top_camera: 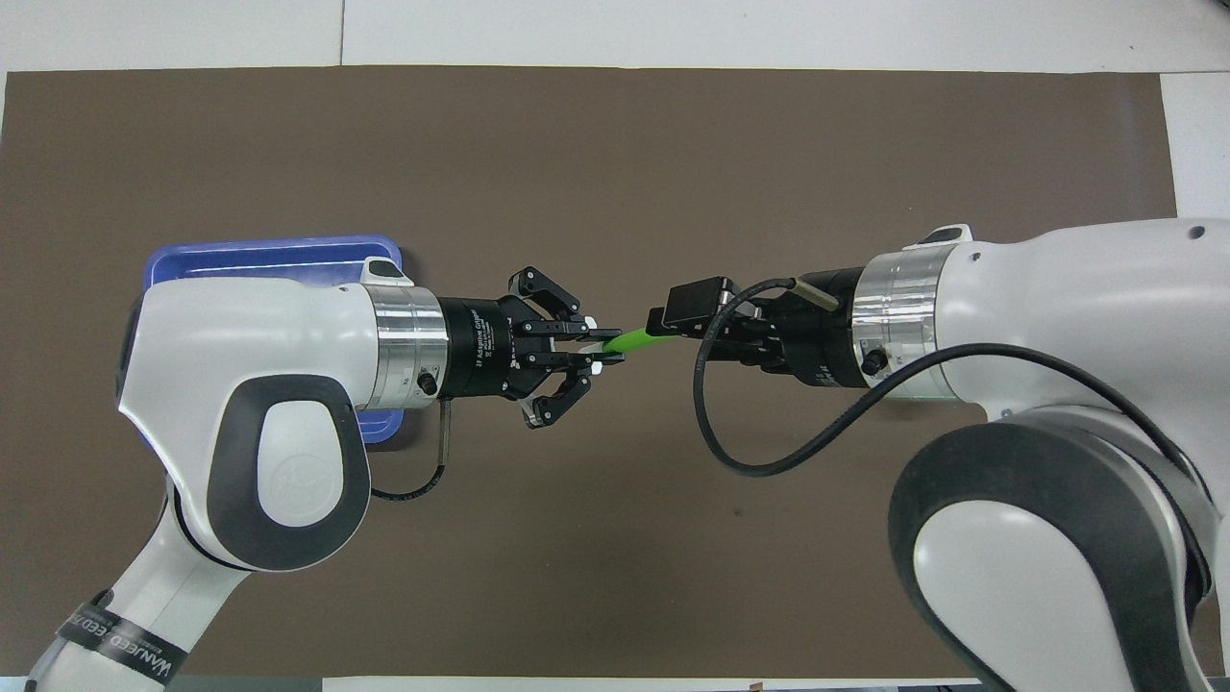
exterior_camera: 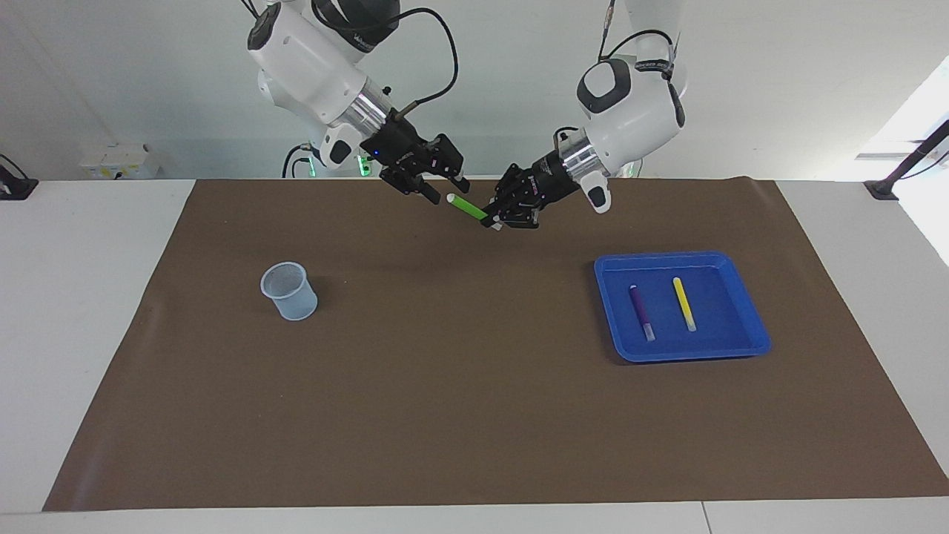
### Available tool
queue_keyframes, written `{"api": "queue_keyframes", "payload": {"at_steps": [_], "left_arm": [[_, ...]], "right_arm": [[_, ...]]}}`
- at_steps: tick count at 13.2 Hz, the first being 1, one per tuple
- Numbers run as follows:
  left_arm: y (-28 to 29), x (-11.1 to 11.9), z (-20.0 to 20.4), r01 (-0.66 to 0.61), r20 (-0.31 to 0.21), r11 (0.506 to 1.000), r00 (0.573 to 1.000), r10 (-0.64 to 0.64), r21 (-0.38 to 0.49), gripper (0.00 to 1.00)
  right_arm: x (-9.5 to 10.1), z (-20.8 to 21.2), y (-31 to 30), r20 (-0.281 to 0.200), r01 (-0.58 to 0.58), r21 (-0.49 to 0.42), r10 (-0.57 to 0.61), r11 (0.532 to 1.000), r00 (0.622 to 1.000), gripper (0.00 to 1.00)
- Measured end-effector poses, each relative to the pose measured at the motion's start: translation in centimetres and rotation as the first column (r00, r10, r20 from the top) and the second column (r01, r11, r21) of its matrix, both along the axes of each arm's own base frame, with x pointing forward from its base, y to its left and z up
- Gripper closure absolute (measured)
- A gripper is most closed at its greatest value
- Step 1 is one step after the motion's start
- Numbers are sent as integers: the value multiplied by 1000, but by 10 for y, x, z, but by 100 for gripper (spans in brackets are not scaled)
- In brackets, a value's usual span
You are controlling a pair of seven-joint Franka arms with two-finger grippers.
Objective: Transfer and insert pens with both arms
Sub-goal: 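Grasp the green pen tip with the right gripper, open the left gripper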
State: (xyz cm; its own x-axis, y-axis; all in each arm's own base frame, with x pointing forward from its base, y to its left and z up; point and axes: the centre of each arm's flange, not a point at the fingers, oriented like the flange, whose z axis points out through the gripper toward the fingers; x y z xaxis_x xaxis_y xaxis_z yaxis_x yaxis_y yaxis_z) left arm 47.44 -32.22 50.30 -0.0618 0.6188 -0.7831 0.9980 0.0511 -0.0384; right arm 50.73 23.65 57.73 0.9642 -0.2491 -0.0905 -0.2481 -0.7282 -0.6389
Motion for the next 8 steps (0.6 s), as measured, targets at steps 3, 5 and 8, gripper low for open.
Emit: {"api": "queue_keyframes", "payload": {"at_steps": [3,5,8], "left_arm": [[0,0,0,-2,0,1000,1000,2,0,83],[0,0,0,-4,0,1000,1000,4,-1,83],[0,0,0,-8,-2,1000,1000,8,-4,83]], "right_arm": [[1,1,-1,8,8,2,-8,1000,1000,39],[1,1,-1,9,11,2,-11,1000,1000,44],[4,1,-2,21,31,6,-31,999,999,45]]}}
